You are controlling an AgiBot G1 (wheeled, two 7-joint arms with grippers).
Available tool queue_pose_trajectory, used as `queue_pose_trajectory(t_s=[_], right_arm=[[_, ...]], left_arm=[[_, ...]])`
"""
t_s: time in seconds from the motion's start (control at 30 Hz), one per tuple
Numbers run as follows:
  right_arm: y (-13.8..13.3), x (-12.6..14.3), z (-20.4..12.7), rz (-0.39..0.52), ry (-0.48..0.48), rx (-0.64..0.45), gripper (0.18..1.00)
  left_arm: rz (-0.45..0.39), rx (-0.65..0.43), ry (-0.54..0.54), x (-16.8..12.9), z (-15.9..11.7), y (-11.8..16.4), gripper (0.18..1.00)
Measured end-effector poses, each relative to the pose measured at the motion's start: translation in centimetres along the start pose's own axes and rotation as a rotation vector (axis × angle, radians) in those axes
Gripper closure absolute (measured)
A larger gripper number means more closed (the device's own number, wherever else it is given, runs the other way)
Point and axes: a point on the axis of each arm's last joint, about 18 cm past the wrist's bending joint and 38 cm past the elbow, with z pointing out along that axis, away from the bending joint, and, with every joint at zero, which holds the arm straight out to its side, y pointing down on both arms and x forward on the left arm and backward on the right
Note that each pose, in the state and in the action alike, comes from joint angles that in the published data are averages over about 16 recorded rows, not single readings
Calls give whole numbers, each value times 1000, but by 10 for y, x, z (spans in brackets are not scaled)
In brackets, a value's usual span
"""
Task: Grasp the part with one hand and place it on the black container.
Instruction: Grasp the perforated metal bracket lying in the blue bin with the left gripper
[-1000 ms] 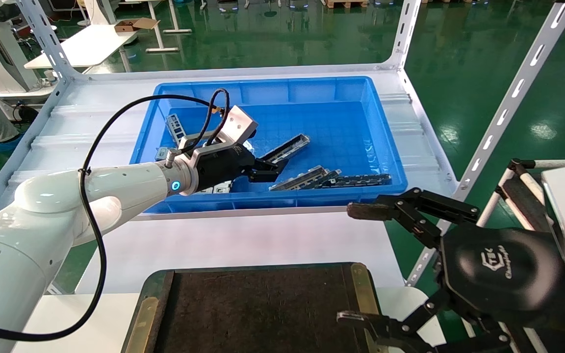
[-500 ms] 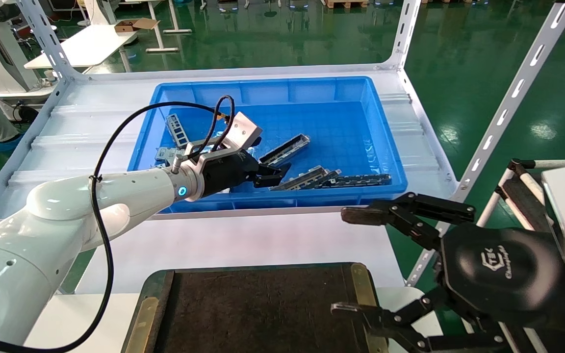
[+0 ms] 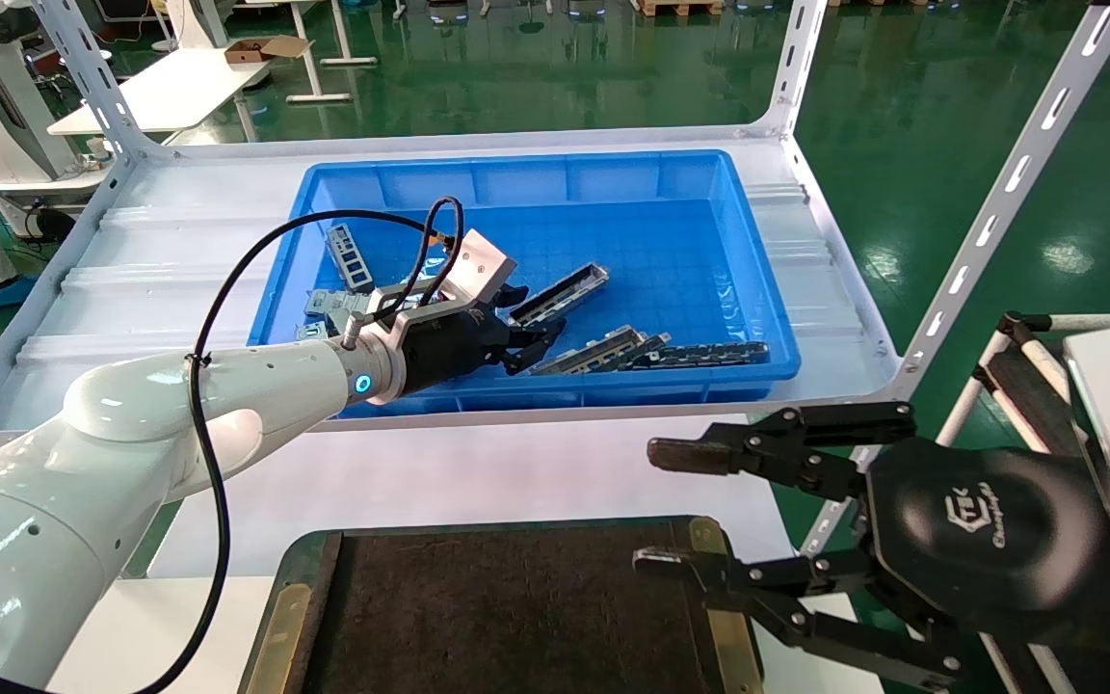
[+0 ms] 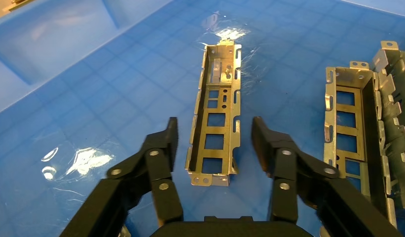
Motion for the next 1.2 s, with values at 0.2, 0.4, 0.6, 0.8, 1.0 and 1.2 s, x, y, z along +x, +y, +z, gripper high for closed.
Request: queue_pose_trajectory(t_s=[0.2,0.4,0.6,0.8,1.0,1.2], right_arm=[[0,0,0,0,0,0,698],[0,0,0,0,0,0,820],[0,0,0,0,0,0,906],[0,0,0,0,0,0,960],[0,0,0,0,0,0,983],[0,0,0,0,0,0,988]], left_arm=[[-2,-1,-1,1,1,0,654],[-3,1,-1,1,1,-1,763],[-4,6,0,1,1,-4,817],[-7,14,0,1,2,-7,826],[-17,34,0,-2,0,-14,826],[-26,64,7,-7,-3,-25,826]])
